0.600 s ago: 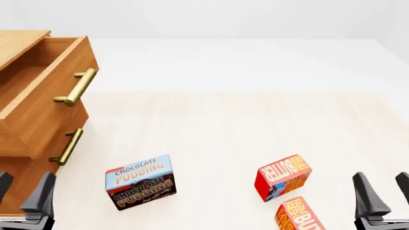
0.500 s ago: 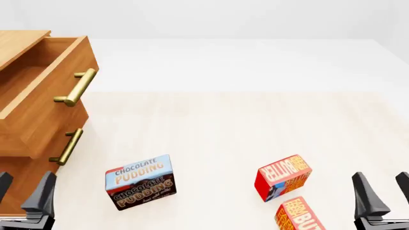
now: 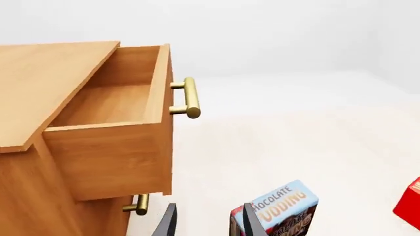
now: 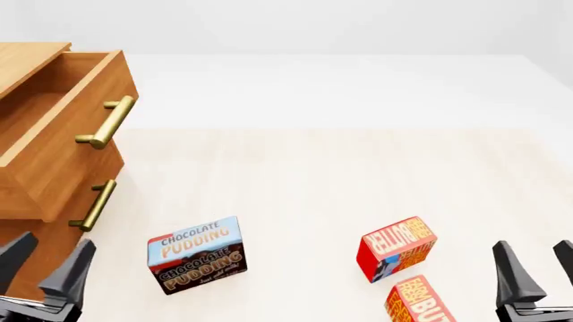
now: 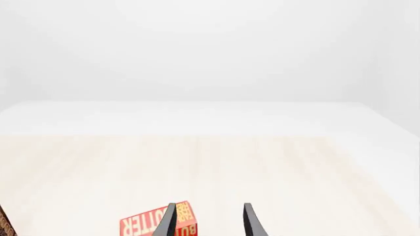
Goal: Put the bowl in the top drawer of the cabinet.
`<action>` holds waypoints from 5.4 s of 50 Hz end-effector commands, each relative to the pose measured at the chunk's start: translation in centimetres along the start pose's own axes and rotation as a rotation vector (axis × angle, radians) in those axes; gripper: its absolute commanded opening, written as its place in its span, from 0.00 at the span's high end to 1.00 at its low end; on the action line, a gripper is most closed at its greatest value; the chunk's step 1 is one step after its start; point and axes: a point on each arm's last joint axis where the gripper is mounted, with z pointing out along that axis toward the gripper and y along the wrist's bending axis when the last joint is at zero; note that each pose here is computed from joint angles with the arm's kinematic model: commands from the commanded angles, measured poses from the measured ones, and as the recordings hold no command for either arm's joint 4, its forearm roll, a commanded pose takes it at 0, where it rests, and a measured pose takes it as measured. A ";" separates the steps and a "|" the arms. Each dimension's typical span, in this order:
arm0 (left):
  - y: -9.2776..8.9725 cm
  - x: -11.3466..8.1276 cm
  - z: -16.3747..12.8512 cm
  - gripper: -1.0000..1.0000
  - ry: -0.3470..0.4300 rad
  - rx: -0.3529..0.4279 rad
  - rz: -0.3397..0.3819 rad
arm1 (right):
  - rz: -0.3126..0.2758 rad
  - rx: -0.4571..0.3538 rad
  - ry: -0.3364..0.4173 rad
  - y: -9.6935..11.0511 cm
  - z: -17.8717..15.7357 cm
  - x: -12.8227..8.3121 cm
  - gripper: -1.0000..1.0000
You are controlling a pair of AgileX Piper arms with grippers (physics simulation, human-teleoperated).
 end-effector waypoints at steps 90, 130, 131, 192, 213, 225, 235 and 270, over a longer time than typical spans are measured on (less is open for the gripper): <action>-13.9 1.5 4.9 0.00 0.718 0.831 0.268 | 0.010 0.002 0.003 0.0 0.0 0.0 0.00; -15.2 4.6 4.4 0.00 0.767 0.847 0.205 | 0.002 0.008 0.013 0.0 0.2 0.1 0.00; -15.3 4.6 4.4 0.00 0.767 0.848 0.204 | 0.001 0.008 0.014 0.0 0.2 0.1 0.00; -16.1 8.6 4.1 0.00 0.812 0.842 0.135 | -0.012 0.026 0.043 -0.2 0.7 0.3 0.00; -16.4 9.4 4.0 0.00 0.822 0.845 0.119 | -0.014 0.027 0.048 -0.2 0.8 0.3 0.00; -16.7 10.0 3.8 0.00 0.829 0.854 0.106 | -0.015 0.027 0.050 -0.2 0.8 0.3 0.00; -16.8 10.3 3.7 0.00 0.830 0.858 0.096 | -0.017 0.025 0.053 -0.2 0.9 0.3 0.00; -15.5 7.7 4.2 1.00 0.777 0.831 0.082 | -0.012 0.014 0.045 -0.1 0.8 0.3 0.00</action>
